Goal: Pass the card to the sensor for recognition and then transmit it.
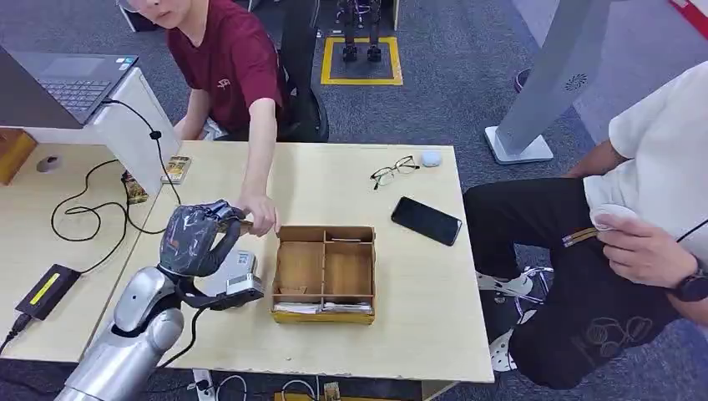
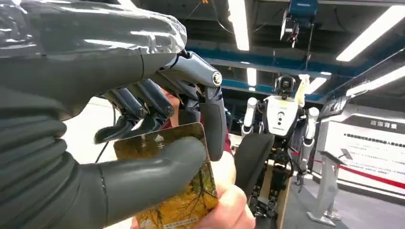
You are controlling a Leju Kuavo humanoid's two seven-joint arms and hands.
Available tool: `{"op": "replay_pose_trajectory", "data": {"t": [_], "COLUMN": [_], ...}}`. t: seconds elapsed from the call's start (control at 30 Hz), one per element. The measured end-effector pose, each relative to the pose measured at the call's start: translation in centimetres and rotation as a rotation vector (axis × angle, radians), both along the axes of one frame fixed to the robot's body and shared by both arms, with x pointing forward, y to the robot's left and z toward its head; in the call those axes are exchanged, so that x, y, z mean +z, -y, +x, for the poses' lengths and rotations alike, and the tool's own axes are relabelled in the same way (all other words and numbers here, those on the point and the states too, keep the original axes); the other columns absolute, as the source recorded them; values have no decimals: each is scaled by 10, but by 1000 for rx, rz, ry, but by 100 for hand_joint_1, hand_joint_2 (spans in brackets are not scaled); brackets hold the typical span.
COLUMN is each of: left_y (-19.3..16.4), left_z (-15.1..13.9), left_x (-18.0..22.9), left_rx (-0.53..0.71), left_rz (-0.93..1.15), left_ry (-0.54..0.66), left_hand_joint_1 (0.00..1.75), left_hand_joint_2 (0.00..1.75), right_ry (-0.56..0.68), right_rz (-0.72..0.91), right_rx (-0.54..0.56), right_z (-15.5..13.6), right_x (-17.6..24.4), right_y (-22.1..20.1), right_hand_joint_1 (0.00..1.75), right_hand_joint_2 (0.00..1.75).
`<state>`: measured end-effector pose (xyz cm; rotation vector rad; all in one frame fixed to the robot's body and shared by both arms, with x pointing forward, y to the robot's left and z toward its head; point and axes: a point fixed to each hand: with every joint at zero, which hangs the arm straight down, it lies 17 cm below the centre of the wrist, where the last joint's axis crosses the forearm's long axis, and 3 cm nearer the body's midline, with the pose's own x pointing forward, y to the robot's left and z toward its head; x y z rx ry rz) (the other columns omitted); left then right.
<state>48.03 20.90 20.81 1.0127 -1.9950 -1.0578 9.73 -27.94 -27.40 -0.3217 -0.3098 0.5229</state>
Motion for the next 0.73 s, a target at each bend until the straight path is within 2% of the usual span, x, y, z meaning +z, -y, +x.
{"op": "replay_pose_trajectory", "data": {"t": [0.3, 0.47, 0.63, 0.73], "left_y": [-6, -26, -58, -97], "left_z": [1, 4, 8, 9], "left_x": [10, 18, 24, 26], "left_rx": [25, 121, 241, 352], "left_rz": [-33, -45, -69, -97], "left_ry": [36, 84, 123, 149], "left_hand_joint_1": [0, 0, 0, 0], "left_hand_joint_2": [175, 175, 175, 175], "right_ry": [2, 2, 2, 2], "right_rz": [-3, -6, -7, -9], "right_rx": [9, 1, -14, -23], "right_z": [0, 0, -2, -2], "right_x": [0, 0, 0, 0], "right_y": [0, 1, 3, 4], "right_hand_joint_1": [0, 0, 0, 0], "right_hand_joint_2": [175, 175, 175, 175]}}
